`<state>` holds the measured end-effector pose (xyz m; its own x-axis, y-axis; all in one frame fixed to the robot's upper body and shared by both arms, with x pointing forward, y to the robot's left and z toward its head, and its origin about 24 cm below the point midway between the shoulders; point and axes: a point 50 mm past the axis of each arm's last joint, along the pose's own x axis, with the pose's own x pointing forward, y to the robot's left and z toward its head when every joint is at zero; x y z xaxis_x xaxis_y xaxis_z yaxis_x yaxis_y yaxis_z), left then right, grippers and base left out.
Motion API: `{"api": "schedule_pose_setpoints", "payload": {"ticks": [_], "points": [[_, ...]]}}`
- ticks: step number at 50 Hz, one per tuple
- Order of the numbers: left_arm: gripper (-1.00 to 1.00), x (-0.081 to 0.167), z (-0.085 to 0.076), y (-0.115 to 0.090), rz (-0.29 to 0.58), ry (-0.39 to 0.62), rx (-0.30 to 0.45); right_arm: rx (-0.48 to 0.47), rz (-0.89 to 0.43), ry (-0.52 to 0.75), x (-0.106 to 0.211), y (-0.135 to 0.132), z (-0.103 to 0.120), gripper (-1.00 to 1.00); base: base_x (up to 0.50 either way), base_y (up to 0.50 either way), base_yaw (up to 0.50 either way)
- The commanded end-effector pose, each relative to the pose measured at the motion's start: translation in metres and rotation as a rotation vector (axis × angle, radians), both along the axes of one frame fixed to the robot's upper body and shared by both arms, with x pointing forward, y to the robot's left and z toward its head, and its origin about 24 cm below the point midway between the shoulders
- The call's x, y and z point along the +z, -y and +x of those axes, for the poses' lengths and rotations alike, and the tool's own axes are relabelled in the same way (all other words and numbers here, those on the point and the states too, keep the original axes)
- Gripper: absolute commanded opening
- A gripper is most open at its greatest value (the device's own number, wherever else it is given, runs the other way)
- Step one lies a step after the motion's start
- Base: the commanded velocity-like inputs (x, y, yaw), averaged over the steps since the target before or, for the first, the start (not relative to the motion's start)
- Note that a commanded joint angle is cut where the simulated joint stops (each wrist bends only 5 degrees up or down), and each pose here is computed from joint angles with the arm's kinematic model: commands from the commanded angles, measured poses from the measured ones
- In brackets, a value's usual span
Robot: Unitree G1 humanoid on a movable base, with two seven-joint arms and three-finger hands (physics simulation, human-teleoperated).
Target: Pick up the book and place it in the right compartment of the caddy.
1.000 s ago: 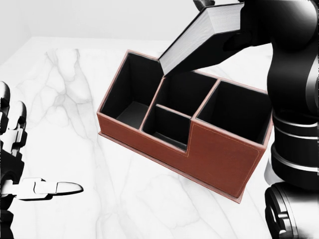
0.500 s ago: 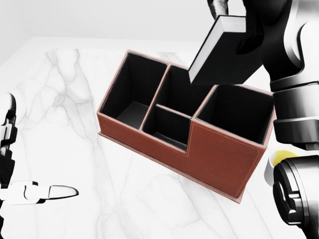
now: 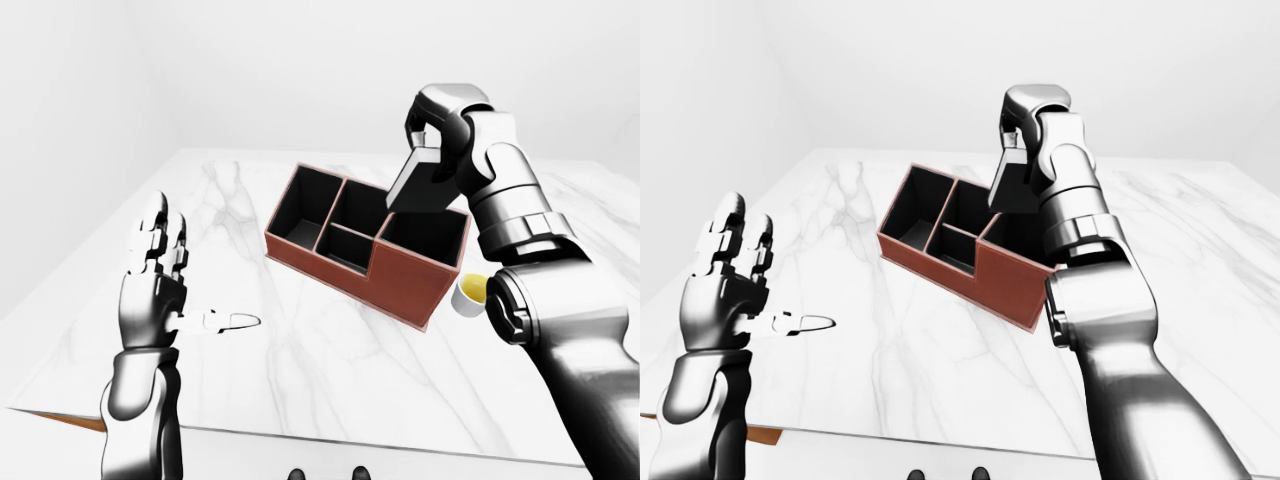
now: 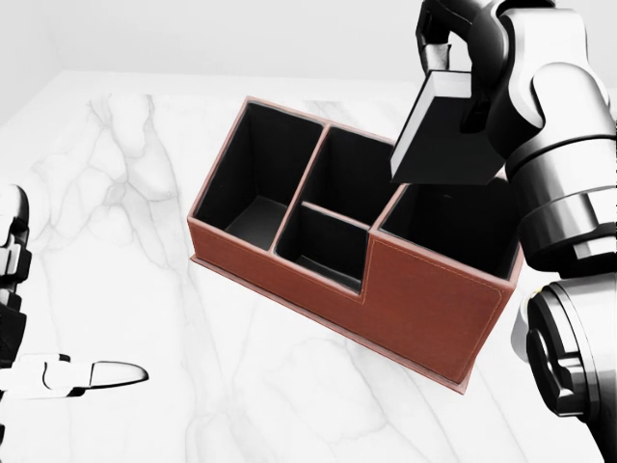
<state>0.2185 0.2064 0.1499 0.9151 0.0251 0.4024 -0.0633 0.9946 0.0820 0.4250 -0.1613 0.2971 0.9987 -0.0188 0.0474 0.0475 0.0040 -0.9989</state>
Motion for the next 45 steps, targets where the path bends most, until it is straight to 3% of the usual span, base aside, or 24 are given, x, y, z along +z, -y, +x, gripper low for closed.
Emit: {"api": "schedule_pose_setpoints", "payload": {"ticks": [1, 45], "points": [[1.0, -0.007, 0.004, -0.001, -0.005, -0.032, 0.002, -0.055, -0.058, 0.026, -0.009, 0.009, 0.005, -1.0, 0.0, 0.0, 0.0], [1.0, -0.014, 0.002, -0.004, 0.005, -0.068, 0.021, -0.112, -0.097, -0.009, -0.054, 0.021, 0.008, -1.0, 0.0, 0.0, 0.0]]}}
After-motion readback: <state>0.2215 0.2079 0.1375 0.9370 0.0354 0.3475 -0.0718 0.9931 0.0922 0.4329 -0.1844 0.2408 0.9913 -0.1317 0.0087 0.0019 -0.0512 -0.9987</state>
